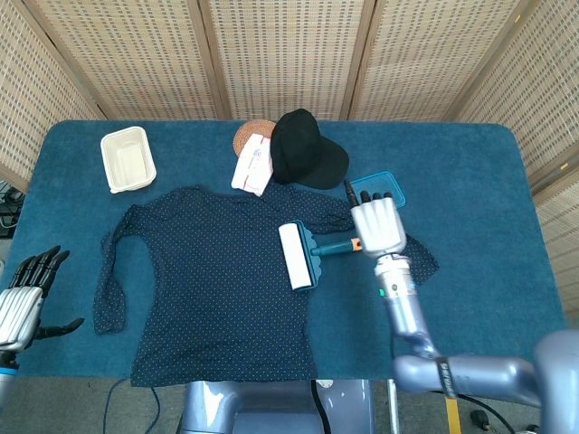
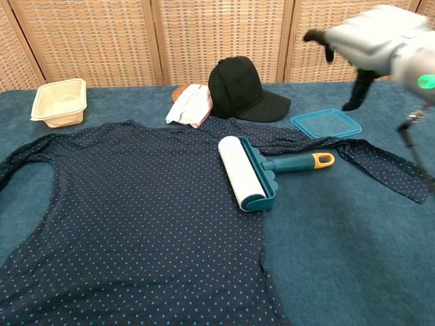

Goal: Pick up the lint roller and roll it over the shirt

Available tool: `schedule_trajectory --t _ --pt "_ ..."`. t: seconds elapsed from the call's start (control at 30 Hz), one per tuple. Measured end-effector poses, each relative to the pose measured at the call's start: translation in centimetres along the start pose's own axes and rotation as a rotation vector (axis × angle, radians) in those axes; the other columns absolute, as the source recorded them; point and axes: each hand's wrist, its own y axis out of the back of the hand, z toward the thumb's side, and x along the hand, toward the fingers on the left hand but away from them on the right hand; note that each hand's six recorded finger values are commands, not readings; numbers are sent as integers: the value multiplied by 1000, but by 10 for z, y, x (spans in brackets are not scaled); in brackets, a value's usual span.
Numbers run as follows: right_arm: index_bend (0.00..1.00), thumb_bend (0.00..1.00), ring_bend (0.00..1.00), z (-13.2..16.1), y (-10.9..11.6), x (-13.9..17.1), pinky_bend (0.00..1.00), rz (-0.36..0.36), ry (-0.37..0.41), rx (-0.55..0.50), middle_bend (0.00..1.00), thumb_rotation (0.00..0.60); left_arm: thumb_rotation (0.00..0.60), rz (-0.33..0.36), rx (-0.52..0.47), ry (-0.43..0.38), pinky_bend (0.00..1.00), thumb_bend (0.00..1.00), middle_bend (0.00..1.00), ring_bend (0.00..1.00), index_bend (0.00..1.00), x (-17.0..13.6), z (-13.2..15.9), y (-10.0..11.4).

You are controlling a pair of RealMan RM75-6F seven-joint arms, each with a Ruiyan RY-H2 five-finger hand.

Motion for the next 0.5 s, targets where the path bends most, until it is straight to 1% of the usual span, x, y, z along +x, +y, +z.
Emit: schedule_trajectory --t 0.03,0.13,0.2,0.27,0.37,0.5 --pt "0 0 12 -14 -4 7 2 -14 0 -49 21 600 600 7 0 -4 0 0 0 0 0 -1 1 1" --pt "0 0 0 -44 -15 30 0 -37 10 -142 0 600 600 34 -3 -19 0 0 0 0 0 -6 4 6" --pt "0 0 0 -67 -27 54 0 -39 21 -196 0 600 600 43 -5 -26 0 0 0 0 0 -9 5 8" --pt "0 0 0 -89 -39 82 0 -23 23 -234 0 600 600 47 -5 -28 0 0 0 0 0 -11 5 8" --pt "0 0 0 -116 -55 120 0 8 -13 -266 0 600 600 50 -7 -33 0 0 0 0 0 -13 6 10" --pt "0 0 0 -138 -61 152 0 -1 -52 -279 0 600 600 48 -11 -35 0 0 0 0 0 -15 6 10"
